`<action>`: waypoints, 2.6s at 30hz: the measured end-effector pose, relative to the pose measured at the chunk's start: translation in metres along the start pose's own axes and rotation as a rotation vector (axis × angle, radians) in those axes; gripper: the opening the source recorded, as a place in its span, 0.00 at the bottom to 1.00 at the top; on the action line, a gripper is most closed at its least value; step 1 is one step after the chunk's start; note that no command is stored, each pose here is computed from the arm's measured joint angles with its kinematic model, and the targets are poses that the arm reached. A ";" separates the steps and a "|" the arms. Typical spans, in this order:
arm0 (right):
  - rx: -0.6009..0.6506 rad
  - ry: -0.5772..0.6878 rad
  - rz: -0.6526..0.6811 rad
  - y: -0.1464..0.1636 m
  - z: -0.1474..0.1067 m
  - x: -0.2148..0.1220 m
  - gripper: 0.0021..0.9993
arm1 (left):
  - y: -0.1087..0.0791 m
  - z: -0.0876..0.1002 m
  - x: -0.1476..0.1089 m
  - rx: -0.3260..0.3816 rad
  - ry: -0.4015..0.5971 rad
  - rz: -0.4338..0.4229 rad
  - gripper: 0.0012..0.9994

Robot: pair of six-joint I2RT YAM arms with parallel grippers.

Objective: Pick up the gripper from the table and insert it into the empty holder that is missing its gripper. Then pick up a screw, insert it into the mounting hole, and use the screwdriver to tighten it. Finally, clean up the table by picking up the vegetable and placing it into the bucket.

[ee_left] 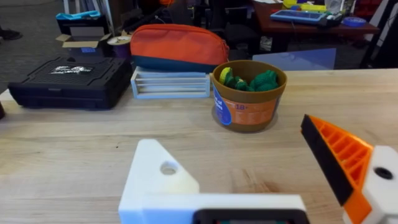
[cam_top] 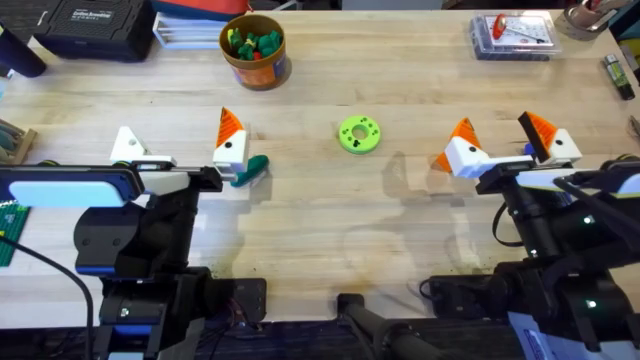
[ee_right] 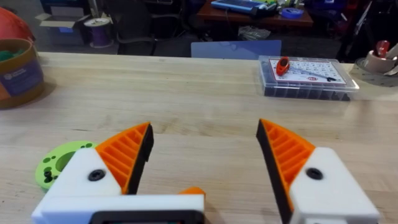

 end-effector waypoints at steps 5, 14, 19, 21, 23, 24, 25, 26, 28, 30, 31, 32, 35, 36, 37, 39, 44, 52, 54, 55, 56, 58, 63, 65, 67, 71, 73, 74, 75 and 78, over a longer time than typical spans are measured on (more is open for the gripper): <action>-0.002 0.002 0.000 0.000 0.000 0.000 0.99 | 0.000 0.000 0.000 0.000 0.000 0.000 0.99; 0.000 0.083 -0.002 -0.002 0.003 -0.007 1.00 | -0.003 0.013 -0.006 0.000 0.044 -0.006 0.99; 0.002 0.242 0.015 -0.005 0.039 -0.028 0.99 | -0.015 0.062 -0.019 -0.003 0.135 -0.042 0.99; 0.003 0.306 0.022 -0.007 0.055 -0.035 0.99 | -0.021 0.073 -0.021 -0.010 0.218 -0.073 0.99; 0.004 0.358 0.028 -0.009 0.071 -0.037 0.99 | -0.029 0.076 -0.019 -0.024 0.335 -0.111 0.99; 0.005 0.380 0.031 -0.009 0.077 -0.037 0.99 | -0.033 0.074 -0.017 -0.033 0.395 -0.131 0.99; 0.005 0.394 0.032 -0.010 0.083 -0.035 0.99 | -0.036 0.071 -0.014 -0.045 0.454 -0.151 0.99; 0.005 0.403 0.033 -0.011 0.087 -0.033 0.99 | -0.039 0.067 -0.011 -0.056 0.503 -0.170 0.99; 0.005 0.423 0.035 -0.011 0.090 -0.027 0.99 | -0.044 0.057 -0.003 -0.078 0.586 -0.202 0.99; 0.006 0.450 0.038 -0.011 0.087 -0.023 0.99 | -0.048 0.042 0.001 -0.103 0.675 -0.227 0.99; 0.006 0.465 0.040 -0.010 0.084 -0.023 0.99 | -0.049 0.034 0.002 -0.118 0.718 -0.238 0.99; 0.006 0.476 0.041 -0.010 0.082 -0.022 0.99 | -0.051 0.026 0.002 -0.135 0.767 -0.251 0.99; 0.006 0.480 0.042 -0.010 0.081 -0.021 0.99 | -0.057 0.006 0.007 -0.181 0.875 -0.286 0.76; 0.006 0.481 0.042 -0.010 0.081 -0.021 0.99 | -0.057 0.005 0.009 -0.178 0.875 -0.292 0.62; 0.006 0.480 0.042 -0.010 0.081 -0.021 0.99 | -0.058 0.006 0.011 -0.174 0.870 -0.300 0.45; 0.007 0.482 0.042 -0.010 0.081 -0.021 0.99 | -0.059 0.008 0.013 -0.167 0.855 -0.313 0.15; 0.006 0.487 0.043 -0.010 0.080 -0.022 0.99 | -0.069 0.027 0.018 -0.147 0.747 -0.388 0.86; 0.006 0.487 0.043 -0.010 0.080 -0.022 0.99 | -0.116 0.112 0.026 -0.064 0.322 -0.725 0.99; 0.007 0.488 0.043 -0.010 0.080 -0.022 0.99 | -0.116 0.108 0.024 -0.075 0.349 -0.734 0.99; 0.006 0.488 0.043 -0.010 0.080 -0.022 0.99 | -0.117 0.103 0.022 -0.085 0.374 -0.737 0.99; 0.007 0.488 0.043 -0.010 0.080 -0.022 0.99 | -0.117 0.101 0.021 -0.090 0.385 -0.739 0.99; 0.006 0.488 0.043 -0.010 0.080 -0.022 0.99 | -0.117 0.101 0.020 -0.091 0.389 -0.742 0.99; 0.006 0.488 0.043 -0.010 0.080 -0.022 0.99 | -0.120 0.101 0.017 -0.065 0.369 -0.756 0.99; 0.007 0.488 0.043 -0.010 0.080 -0.022 0.99 | -0.122 0.100 0.009 -0.039 0.327 -0.776 0.99; 0.007 0.488 0.043 -0.010 0.080 -0.022 0.99 | -0.124 0.097 -0.002 -0.009 0.263 -0.796 0.99; 0.006 0.488 0.043 -0.010 0.080 -0.022 0.99 | -0.125 0.082 -0.027 0.038 0.111 -0.827 0.99; 0.007 0.488 0.043 -0.010 0.080 -0.022 0.99 | -0.122 0.070 -0.035 0.035 0.055 -0.823 0.99; 0.006 0.488 0.043 -0.010 0.080 -0.022 0.99 | -0.121 0.064 -0.038 0.029 0.033 -0.822 0.99; 0.007 0.488 0.043 -0.010 0.080 -0.022 0.99 | -0.119 0.056 -0.041 0.020 0.016 -0.820 0.99; 0.006 0.488 0.043 -0.010 0.080 -0.022 0.99 | -0.116 0.036 -0.045 -0.007 -0.010 -0.817 0.99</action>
Point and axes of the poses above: each hand's point on the last joint's axis, 136 mm out from that joint toward the fingers, its own x axis out along the fingers, its own y axis along the line the jaws close on, z = x × y, the point moved 3 cm from there along -x, back along the fingers, and after that the axes turned 6 degrees about -x, right-handed, at the moved point
